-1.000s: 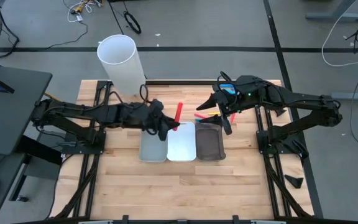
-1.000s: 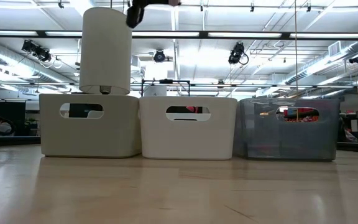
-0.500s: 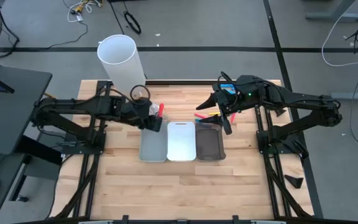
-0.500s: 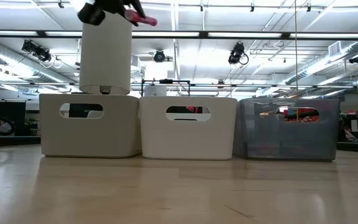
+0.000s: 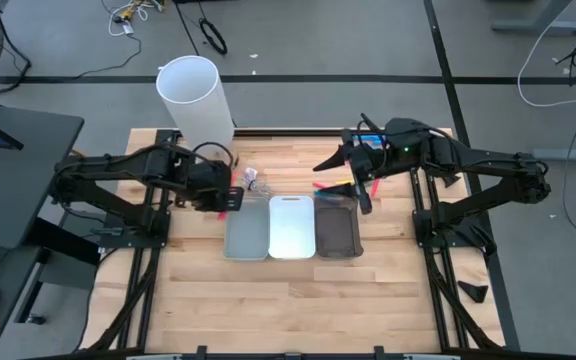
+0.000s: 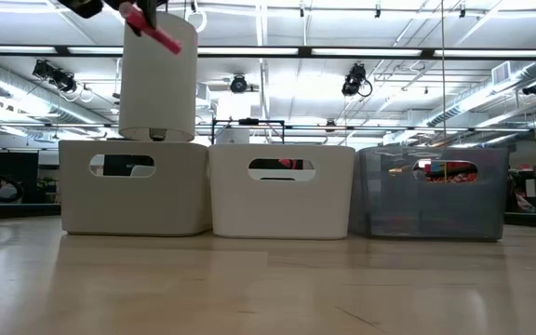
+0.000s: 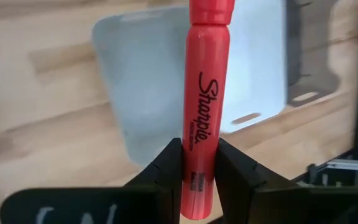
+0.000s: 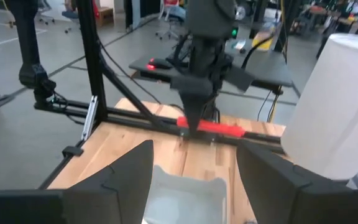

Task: Pick & Place Markers
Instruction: Put the orange marker into the gray bin, then put the top blue marker into the gray bin

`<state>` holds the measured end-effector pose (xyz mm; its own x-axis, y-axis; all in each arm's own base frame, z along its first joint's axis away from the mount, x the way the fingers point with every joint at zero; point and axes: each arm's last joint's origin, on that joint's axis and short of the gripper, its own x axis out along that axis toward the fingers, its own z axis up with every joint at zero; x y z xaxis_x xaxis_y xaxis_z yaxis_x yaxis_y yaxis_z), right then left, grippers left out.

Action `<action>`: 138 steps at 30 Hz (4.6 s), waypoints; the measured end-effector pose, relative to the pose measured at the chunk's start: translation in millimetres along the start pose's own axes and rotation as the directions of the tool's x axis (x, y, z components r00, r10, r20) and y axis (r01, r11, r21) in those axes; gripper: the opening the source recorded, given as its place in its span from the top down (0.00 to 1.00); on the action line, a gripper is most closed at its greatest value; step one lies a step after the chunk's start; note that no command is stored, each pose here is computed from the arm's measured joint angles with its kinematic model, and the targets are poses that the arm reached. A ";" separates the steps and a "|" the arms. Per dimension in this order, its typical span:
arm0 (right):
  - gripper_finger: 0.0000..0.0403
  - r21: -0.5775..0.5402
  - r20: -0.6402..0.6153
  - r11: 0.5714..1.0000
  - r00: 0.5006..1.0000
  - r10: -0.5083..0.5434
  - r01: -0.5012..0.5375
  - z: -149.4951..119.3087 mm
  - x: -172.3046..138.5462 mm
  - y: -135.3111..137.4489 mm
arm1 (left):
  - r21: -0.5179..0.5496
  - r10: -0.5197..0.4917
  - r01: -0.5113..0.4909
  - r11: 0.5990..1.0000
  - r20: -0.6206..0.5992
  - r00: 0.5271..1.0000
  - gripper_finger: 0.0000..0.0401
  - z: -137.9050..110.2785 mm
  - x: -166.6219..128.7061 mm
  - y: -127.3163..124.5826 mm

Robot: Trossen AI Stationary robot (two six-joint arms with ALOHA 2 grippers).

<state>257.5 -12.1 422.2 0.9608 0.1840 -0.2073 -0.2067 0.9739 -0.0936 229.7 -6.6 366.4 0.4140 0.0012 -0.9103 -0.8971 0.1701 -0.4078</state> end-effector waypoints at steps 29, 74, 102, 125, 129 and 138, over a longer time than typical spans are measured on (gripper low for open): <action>0.42 0.007 0.007 1.000 1.000 -0.001 0.001 0.6 0.3 -0.2 | 0.029 0.255 -0.254 0.967 -0.040 0.966 0.82 1.3 70.1 -22.0; 0.42 -0.005 -0.062 1.000 0.998 0.010 -0.010 -6.2 0.2 1.0 | -0.196 0.147 -0.174 0.965 -0.144 0.979 0.72 -22.2 190.1 47.3; 0.42 -0.005 -0.064 1.000 0.998 0.011 -0.011 -6.4 0.1 1.0 | -0.155 0.075 -0.093 0.983 -0.120 0.990 0.45 -17.5 187.0 41.3; 0.42 0.003 -0.061 0.999 0.998 -0.036 0.036 -5.6 0.0 -0.5 | 0.622 -0.422 0.252 0.741 0.139 0.896 0.45 -3.7 100.6 22.1; 0.42 0.094 -0.066 0.995 0.997 -0.030 0.036 -6.0 0.1 0.2 | 0.747 -0.539 0.271 0.607 0.136 0.832 0.45 -3.4 84.9 17.1; 0.42 0.276 -0.096 0.960 0.995 -0.022 0.048 -10.4 5.6 0.3 | 0.902 -0.779 0.259 0.345 0.121 0.616 0.45 -3.3 41.2 10.6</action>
<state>260.9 -12.2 411.0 0.9428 0.1492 -0.2980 -0.1018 0.9804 0.1689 236.8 -8.0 324.3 0.9721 -0.0122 -0.2343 -0.0633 0.9479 -0.3122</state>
